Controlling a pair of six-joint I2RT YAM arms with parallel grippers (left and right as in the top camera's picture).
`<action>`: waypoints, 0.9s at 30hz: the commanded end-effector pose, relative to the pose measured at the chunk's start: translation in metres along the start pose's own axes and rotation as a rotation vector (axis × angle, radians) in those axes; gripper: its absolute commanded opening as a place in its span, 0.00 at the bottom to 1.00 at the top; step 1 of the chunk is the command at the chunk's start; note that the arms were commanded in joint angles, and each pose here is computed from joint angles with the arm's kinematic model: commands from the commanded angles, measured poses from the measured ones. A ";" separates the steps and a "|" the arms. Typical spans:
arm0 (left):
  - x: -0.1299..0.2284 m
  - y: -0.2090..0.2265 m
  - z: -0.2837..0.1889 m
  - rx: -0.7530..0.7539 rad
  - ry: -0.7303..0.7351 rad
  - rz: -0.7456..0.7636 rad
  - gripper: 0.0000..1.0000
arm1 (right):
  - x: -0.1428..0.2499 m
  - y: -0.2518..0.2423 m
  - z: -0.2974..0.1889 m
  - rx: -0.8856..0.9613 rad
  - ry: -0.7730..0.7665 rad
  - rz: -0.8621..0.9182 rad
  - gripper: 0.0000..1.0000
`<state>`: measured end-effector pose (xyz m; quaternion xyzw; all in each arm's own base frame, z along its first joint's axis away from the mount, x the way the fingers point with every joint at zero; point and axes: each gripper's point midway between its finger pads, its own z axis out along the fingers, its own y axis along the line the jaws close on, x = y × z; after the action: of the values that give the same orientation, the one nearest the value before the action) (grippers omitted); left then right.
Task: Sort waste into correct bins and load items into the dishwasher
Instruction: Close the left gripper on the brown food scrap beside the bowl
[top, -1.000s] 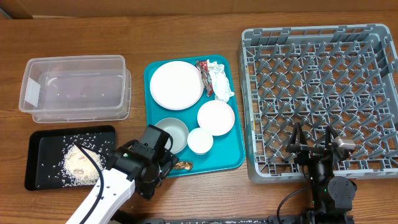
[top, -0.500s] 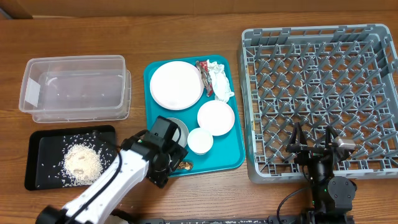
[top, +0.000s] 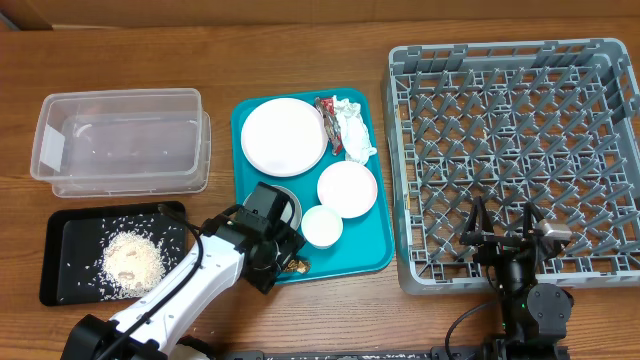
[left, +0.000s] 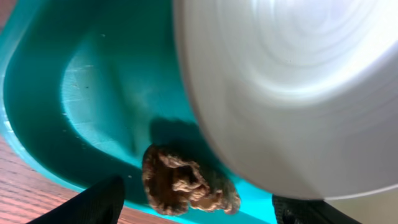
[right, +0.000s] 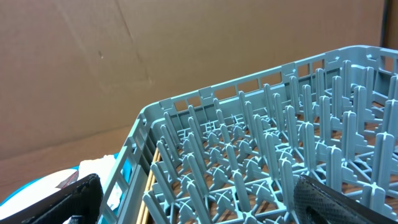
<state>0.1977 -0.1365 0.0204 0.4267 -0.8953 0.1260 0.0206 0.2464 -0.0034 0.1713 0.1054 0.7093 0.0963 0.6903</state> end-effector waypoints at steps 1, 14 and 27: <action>-0.001 0.004 0.003 -0.025 -0.037 0.036 0.75 | 0.002 0.000 0.000 -0.003 -0.003 -0.004 1.00; 0.003 0.005 0.005 -0.042 -0.132 -0.044 0.61 | 0.002 0.000 0.000 -0.003 -0.003 -0.004 1.00; -0.004 0.002 0.007 -0.028 -0.169 -0.086 0.61 | 0.002 0.000 0.000 -0.003 -0.003 -0.004 1.00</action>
<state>0.2007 -0.1379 0.0184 0.4659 -0.8793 0.0910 -0.0391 0.2464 -0.0035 0.1713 0.1054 0.7093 0.0963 0.6903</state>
